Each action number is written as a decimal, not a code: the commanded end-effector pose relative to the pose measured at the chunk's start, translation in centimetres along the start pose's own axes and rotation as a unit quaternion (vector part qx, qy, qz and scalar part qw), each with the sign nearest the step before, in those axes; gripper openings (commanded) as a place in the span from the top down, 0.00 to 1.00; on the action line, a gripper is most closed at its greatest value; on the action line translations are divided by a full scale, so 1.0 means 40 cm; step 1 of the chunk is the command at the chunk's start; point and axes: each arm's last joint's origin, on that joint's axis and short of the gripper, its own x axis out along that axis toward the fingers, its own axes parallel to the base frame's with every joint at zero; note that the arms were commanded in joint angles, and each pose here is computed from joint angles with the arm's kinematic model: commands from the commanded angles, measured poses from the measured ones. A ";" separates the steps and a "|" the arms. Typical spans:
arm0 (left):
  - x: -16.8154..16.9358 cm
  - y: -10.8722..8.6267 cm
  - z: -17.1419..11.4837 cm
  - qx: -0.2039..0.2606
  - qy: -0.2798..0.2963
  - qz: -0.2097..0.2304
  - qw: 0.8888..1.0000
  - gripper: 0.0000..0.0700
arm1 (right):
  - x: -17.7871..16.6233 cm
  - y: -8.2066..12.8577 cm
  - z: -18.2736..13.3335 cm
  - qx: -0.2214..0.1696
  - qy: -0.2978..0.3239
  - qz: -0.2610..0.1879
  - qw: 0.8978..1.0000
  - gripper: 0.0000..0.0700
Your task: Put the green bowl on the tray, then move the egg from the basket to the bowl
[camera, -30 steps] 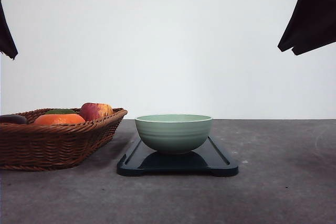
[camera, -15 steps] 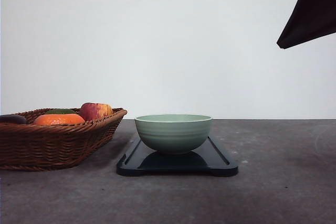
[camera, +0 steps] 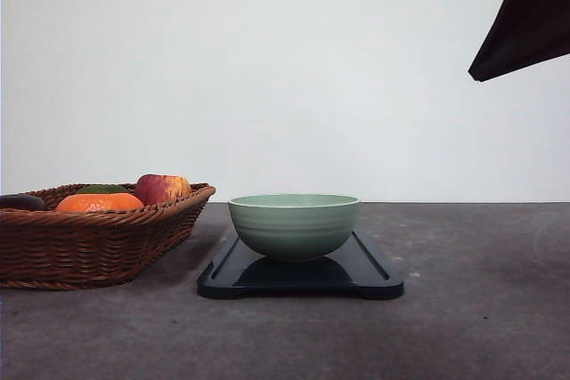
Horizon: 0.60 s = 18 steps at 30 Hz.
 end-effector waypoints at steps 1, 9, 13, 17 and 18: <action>0.000 0.017 -0.013 -0.007 -0.053 0.013 0.998 1.00 | 0.002 0.003 0.006 -0.005 -0.005 0.003 1.000 0.98; -0.011 0.067 -0.145 -0.020 -0.197 0.053 0.979 1.00 | 0.002 0.003 0.006 -0.005 -0.005 0.003 1.000 0.98; 0.001 0.073 -0.203 -0.020 -0.203 0.054 0.977 1.00 | 0.002 0.003 0.006 -0.005 -0.005 0.003 1.000 0.98; 0.017 0.079 -0.242 -0.019 -0.210 0.054 0.976 1.00 | 0.002 0.003 0.006 -0.005 -0.005 0.003 1.000 0.98; 0.020 0.080 -0.250 -0.019 -0.211 0.054 0.976 1.00 | 0.002 0.003 0.006 -0.005 -0.005 0.003 1.000 0.98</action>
